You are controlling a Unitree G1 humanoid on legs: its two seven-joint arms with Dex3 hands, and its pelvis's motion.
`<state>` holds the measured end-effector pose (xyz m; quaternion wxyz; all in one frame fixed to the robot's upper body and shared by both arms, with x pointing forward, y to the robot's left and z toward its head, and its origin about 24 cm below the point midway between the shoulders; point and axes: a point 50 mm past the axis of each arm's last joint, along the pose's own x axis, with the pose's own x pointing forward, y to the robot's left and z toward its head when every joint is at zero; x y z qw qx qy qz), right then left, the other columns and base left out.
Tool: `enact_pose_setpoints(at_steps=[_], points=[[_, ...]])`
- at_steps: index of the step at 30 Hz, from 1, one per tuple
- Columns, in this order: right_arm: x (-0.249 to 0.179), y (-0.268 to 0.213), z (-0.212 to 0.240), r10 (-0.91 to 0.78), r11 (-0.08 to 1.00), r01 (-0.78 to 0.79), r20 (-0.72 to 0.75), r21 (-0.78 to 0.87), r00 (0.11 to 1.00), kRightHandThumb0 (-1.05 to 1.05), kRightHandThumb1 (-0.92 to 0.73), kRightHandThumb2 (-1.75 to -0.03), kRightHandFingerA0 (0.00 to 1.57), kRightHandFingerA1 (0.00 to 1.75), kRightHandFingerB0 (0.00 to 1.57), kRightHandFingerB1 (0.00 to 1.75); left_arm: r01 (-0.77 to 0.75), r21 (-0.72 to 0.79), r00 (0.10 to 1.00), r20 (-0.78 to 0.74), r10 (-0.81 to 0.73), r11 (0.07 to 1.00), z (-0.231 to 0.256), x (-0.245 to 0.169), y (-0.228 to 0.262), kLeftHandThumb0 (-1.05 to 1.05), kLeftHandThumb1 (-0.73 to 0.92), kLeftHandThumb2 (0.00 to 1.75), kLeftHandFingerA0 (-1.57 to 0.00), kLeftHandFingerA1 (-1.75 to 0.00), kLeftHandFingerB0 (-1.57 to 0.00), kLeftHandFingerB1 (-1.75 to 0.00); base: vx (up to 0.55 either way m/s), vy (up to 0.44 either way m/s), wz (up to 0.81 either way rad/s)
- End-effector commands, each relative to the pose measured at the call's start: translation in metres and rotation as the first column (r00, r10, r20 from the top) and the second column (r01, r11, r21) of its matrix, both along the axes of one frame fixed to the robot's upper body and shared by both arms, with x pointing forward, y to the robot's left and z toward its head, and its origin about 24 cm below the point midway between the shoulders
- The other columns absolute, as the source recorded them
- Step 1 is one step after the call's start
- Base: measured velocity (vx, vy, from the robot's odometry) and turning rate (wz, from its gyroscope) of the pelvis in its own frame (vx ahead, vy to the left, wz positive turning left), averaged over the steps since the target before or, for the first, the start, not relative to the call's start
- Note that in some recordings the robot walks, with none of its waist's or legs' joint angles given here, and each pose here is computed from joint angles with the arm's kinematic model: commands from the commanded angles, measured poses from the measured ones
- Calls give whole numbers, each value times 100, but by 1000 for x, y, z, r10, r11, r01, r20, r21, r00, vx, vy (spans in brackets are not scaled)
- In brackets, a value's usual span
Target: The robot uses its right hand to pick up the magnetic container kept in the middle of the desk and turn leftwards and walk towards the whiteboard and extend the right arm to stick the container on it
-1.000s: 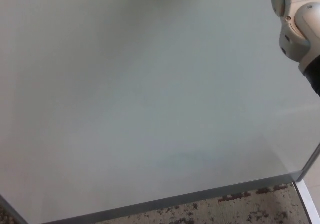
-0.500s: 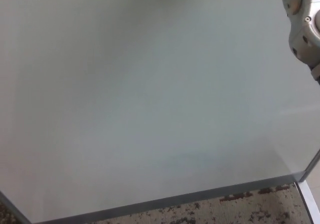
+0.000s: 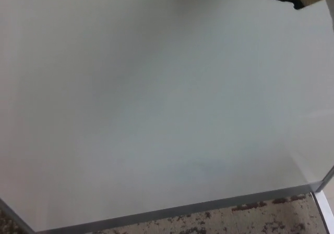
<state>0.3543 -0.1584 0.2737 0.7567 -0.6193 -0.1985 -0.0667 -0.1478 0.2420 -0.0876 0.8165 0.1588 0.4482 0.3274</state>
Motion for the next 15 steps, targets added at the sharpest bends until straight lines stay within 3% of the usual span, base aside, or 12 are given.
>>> enact_pose_setpoints(at_steps=[1,2,3,4,5,9,12,13,14,15], points=[[-144,-50,-65,275,959,-262,-565,105,778,-88,-50,-76,0,0,0,0,130,82,991,16,-132,988,35,-26,-2,-20,66,80,-94,-122,-90,-116,0,0,0],[-176,-57,-64,249,965,-255,-508,60,825,-89,-67,-61,0,0,0,0,176,96,984,14,-178,980,43,-30,-1,-20,64,82,-94,-125,-90,-110,0,0,0],[-196,-63,-65,223,970,-244,-472,17,853,-89,-67,-61,0,0,0,0,196,94,979,31,-200,976,49,-33,0,-20,64,82,-94,-125,-90,-110,0,0,0],[-221,-73,-69,204,972,-233,-392,-28,897,-104,-62,-100,0,24,0,0,200,90,978,43,-204,976,57,-37,-5,-22,61,80,-89,-133,-87,-116,9,-12,10],[-238,-79,-71,182,974,-218,-351,-65,918,-96,-65,-84,0,0,0,0,210,87,976,44,-214,974,62,-40,-7,-19,57,79,-83,-130,-84,-114,8,-11,13],[-286,-106,-75,77,988,-108,-243,-114,967,-92,-66,-81,0,0,0,0,229,130,972,33,-235,965,69,-40,-11,-20,57,82,-90,-133,-88,-119,2,-11,12],[-309,-119,-79,13,995,-29,-166,-94,986,-90,-66,-81,0,0,0,0,166,108,984,53,-172,980,62,-37,-12,-18,58,88,-86,-142,-85,-122,0,-4,5],[-314,-124,-82,-9,997,-5,-165,-82,986,-86,-77,-63,0,0,0,0,174,87,984,33,-178,981,57,-37,-12,-14,61,83,-79,-138,-80,-120,0,0,0],[-323,-131,-86,-42,997,31,-165,-66,985,-86,-77,-63,0,0,0,0,188,55,982,1,-188,981,49,-36,-11,-14,61,83,-79,-138,-80,-120,-21,-19,-12],[-323,-131,-87,-48,997,38,-182,-61,982,-82,-70,-74,0,0,0,0,193,54,981,13,-194,980,49,-35,-12,-17,62,90,-83,-144,-83,-123,-26,-19,-6]])
